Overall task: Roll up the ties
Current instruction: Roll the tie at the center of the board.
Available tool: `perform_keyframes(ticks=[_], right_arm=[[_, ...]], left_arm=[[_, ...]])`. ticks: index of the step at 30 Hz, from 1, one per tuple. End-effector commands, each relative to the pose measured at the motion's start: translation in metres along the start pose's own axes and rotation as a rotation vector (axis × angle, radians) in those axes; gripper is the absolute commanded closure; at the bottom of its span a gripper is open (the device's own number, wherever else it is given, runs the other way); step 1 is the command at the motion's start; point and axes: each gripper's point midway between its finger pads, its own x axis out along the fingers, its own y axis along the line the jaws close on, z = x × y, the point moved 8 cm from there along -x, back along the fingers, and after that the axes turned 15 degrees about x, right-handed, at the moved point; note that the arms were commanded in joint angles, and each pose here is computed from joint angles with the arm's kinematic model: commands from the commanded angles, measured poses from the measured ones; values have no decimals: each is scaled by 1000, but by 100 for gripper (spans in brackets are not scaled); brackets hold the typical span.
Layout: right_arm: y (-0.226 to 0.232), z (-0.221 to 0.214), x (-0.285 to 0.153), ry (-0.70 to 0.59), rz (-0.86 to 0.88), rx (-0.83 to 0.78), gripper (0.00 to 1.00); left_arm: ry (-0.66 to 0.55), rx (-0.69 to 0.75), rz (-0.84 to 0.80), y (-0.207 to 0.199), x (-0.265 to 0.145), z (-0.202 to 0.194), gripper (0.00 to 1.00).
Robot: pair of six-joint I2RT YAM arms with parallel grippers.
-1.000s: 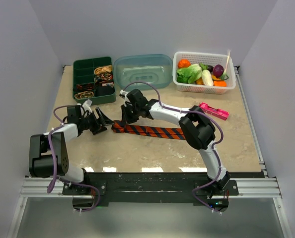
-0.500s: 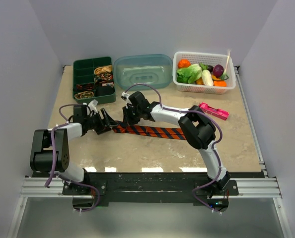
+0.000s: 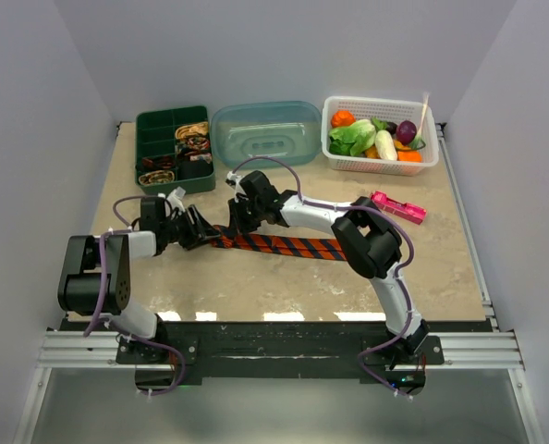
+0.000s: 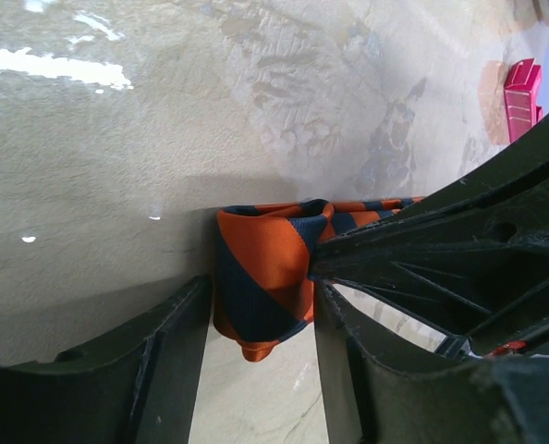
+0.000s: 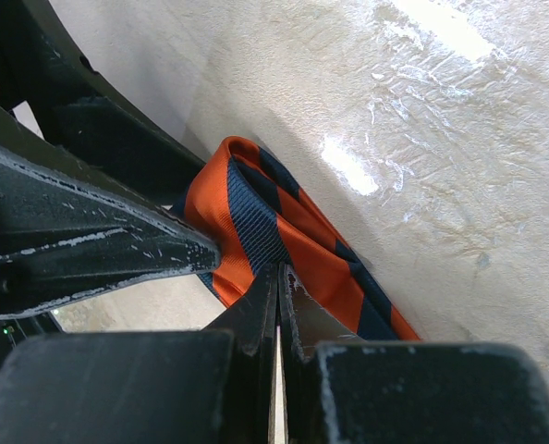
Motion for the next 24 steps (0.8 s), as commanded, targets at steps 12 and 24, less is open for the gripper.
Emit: perform_keyframes(ticks=[12, 24], right_arm=[[5, 2, -16, 4, -66, 5, 100], [20, 12, -36, -53, -53, -8, 100]], left_arm=[[-8, 28, -37, -12, 1, 8, 93], [3, 105, 155, -15, -20, 33, 100]])
